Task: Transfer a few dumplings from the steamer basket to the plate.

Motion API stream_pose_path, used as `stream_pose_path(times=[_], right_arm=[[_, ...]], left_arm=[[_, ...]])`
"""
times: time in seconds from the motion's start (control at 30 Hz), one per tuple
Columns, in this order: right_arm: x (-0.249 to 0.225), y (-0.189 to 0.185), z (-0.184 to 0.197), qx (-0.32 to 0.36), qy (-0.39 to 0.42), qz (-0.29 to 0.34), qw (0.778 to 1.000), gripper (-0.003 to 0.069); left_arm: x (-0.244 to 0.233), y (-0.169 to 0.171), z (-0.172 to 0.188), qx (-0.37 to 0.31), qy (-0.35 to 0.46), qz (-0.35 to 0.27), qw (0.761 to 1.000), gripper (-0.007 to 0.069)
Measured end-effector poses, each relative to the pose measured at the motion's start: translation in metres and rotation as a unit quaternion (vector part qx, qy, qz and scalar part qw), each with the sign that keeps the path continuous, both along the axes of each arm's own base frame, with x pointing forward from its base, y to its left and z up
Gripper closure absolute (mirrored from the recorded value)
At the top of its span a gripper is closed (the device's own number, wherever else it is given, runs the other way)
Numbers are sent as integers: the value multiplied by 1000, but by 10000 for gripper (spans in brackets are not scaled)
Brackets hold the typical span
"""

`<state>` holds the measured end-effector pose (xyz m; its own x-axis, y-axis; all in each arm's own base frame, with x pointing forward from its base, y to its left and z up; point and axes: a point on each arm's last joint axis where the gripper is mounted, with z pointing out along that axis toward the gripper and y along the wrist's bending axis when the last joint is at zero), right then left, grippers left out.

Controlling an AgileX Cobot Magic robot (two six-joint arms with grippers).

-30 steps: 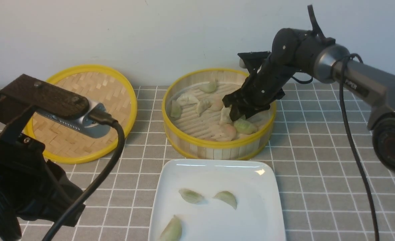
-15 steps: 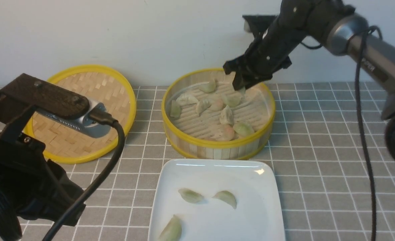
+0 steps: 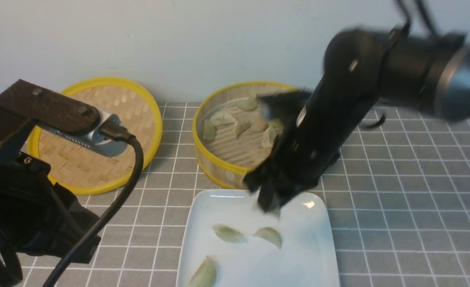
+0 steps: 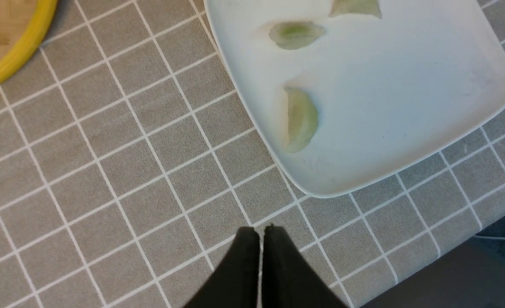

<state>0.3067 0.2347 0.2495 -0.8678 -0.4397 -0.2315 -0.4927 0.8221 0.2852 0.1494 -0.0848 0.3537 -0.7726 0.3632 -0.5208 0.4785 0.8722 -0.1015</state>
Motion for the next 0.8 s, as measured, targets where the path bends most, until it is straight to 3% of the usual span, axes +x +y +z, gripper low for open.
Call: stream_pose_path(times=[0.17, 0.37, 0.47, 0.57, 0.63, 0.67, 0.73, 0.8], right_arm=[[-9, 19, -42, -21, 10, 10, 1000, 484], [-6, 20, -50, -24, 18, -21, 999, 274], [-6, 19, -46, -24, 7, -18, 1000, 239], [-8, 17, -29, -11, -12, -18, 1000, 302], [-16, 11, 3, 11, -43, -17, 999, 434], [-17, 10, 6, 15, -50, -17, 998, 447], [-32, -4, 53, 45, -105, -14, 993, 582], [-52, -20, 96, 74, -161, -13, 984, 645]], left_arm=[[0, 0, 0, -1, -2, 0, 1000, 630], [1, 0, 1, -4, -8, 1, 1000, 630], [1, 0, 1, -5, -8, 1, 1000, 630], [1, 0, 1, -5, -9, 1, 1000, 630], [1, 0, 1, -5, -8, 1, 1000, 630], [1, 0, 1, -5, -8, 1, 1000, 630], [1, 0, 1, -5, -8, 1, 1000, 630], [1, 0, 1, -5, -8, 1, 1000, 630]])
